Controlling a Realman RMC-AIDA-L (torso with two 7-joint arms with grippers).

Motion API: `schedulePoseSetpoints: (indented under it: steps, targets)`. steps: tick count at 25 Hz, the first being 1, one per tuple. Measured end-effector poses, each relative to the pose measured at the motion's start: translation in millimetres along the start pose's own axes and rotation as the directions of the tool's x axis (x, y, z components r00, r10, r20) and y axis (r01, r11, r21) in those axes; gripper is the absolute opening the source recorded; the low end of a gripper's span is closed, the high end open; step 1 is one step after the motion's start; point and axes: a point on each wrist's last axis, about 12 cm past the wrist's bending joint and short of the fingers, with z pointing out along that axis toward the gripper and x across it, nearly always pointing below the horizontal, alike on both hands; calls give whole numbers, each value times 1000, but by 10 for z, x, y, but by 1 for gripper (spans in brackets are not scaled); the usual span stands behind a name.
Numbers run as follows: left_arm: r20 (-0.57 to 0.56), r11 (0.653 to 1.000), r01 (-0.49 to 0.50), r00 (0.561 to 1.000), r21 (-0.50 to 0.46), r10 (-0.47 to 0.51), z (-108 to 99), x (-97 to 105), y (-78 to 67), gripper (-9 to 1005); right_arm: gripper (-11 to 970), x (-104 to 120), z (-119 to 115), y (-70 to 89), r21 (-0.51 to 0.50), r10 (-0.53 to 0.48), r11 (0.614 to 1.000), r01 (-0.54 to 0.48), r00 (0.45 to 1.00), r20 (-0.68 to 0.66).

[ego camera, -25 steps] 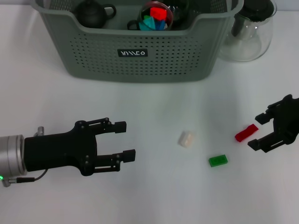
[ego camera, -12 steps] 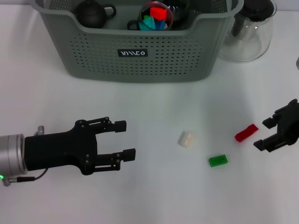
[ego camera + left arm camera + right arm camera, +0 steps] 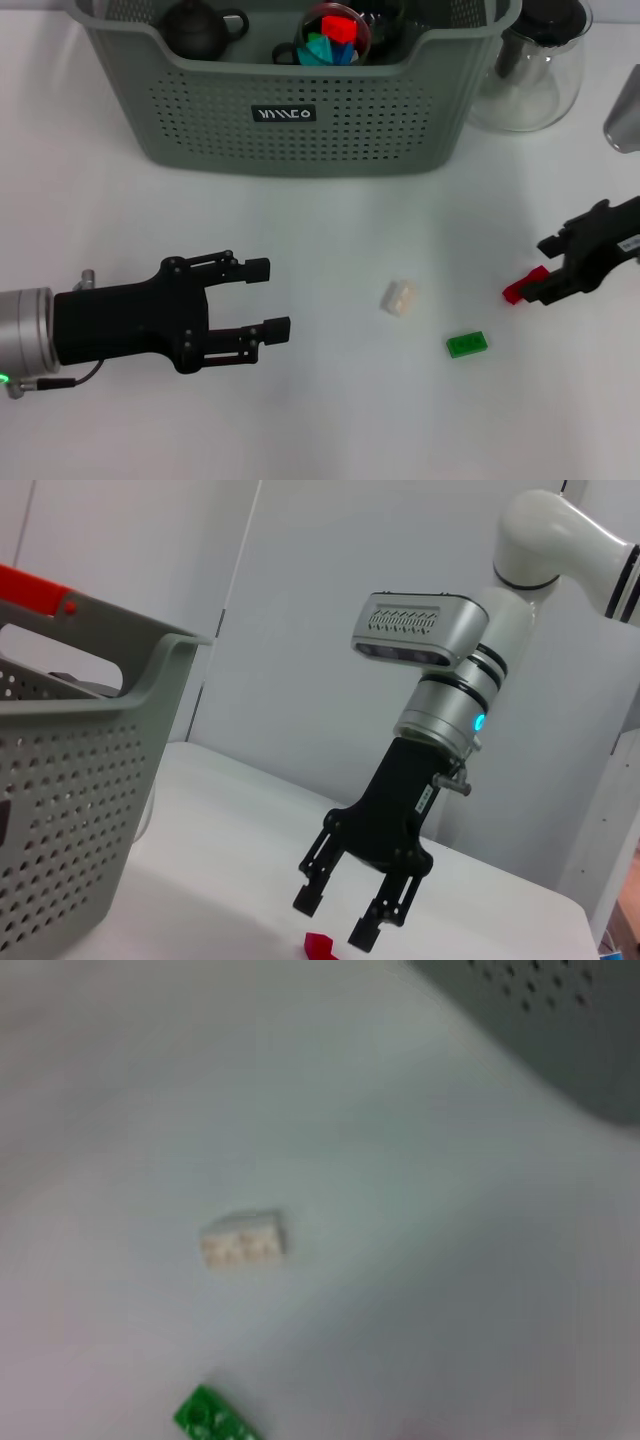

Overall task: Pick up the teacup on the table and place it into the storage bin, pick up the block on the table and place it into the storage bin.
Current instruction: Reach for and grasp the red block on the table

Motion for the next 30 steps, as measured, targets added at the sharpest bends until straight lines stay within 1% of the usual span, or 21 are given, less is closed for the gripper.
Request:
schedulePoseSetpoints:
  steps: [4, 9, 14, 24, 30]
  targets:
    - [0, 1000, 0, 1000, 0, 0, 2, -2, 1, 764, 744, -70, 72, 1, -27, -13, 1000, 14, 1000, 23]
    - [-5, 1000, 2, 1000, -12, -2, -3, 10, 9, 764, 744, -106, 171, -2, -53, -17, 998, 18, 1000, 17]
    - [-8, 1000, 3, 1000, -19, -3, -6, 18, 15, 764, 744, -111, 216, -18, -52, -12, 999, 13, 1000, 8]
    - [-11, 1000, 3, 1000, -24, -3, -3, 20, 22, 764, 745, 25, 149, -3, -94, 30, 995, -34, 999, -41]
    - [-10, 1000, 4, 1000, -25, -4, -5, 23, 20, 764, 745, 95, 131, -12, -92, 42, 995, -48, 997, -57]
